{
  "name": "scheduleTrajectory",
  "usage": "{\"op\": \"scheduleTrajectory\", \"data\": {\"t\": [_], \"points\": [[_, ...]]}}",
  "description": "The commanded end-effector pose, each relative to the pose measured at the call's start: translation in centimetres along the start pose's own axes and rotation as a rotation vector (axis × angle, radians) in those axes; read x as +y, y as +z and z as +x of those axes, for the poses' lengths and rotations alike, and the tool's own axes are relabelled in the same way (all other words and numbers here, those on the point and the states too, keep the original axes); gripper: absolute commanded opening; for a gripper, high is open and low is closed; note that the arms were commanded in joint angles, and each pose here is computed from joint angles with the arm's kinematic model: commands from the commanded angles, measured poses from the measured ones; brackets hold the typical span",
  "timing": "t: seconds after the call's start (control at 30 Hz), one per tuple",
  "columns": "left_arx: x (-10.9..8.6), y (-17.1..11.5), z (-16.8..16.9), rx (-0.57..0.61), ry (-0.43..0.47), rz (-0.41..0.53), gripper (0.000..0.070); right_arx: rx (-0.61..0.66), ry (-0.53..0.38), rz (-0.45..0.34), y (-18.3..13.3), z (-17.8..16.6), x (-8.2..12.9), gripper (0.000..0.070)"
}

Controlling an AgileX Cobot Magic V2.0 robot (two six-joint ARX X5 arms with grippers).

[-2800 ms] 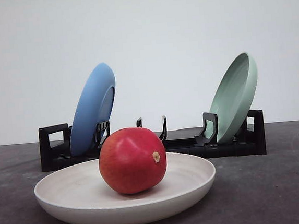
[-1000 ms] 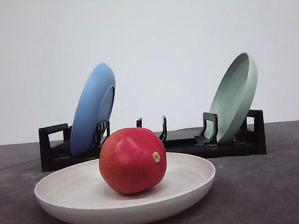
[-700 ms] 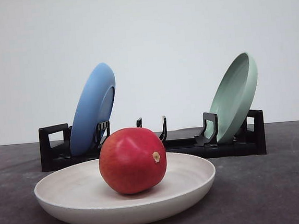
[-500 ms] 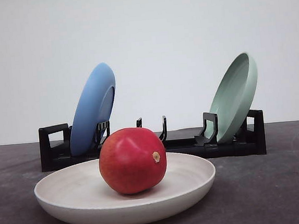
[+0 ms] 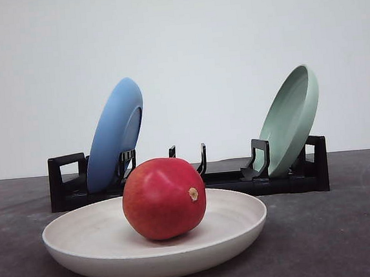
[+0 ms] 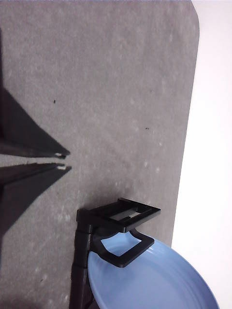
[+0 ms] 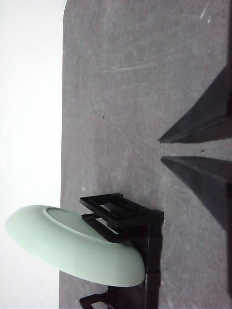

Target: Place pomegranate in white plate

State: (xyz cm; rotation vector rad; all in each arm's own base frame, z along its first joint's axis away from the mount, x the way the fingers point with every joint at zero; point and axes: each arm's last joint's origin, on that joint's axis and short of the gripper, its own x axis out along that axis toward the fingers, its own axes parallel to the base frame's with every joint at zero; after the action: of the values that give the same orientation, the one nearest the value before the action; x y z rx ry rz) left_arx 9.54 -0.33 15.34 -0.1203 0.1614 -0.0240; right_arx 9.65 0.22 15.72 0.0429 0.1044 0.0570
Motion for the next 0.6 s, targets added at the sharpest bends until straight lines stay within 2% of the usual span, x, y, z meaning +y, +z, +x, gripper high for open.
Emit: {"op": "scheduleTrajectory", "data": {"t": [0.0, 0.57], "points": [[0.02, -0.17, 0.08, -0.005, -0.001, 0.006, 0.0, -0.009, -0.001, -0.007, -0.01, 0.03, -0.01, 0.0044], [0.02, -0.17, 0.08, -0.005, -0.001, 0.006, 0.0, -0.009, -0.001, -0.007, -0.01, 0.03, -0.01, 0.0044]]}}
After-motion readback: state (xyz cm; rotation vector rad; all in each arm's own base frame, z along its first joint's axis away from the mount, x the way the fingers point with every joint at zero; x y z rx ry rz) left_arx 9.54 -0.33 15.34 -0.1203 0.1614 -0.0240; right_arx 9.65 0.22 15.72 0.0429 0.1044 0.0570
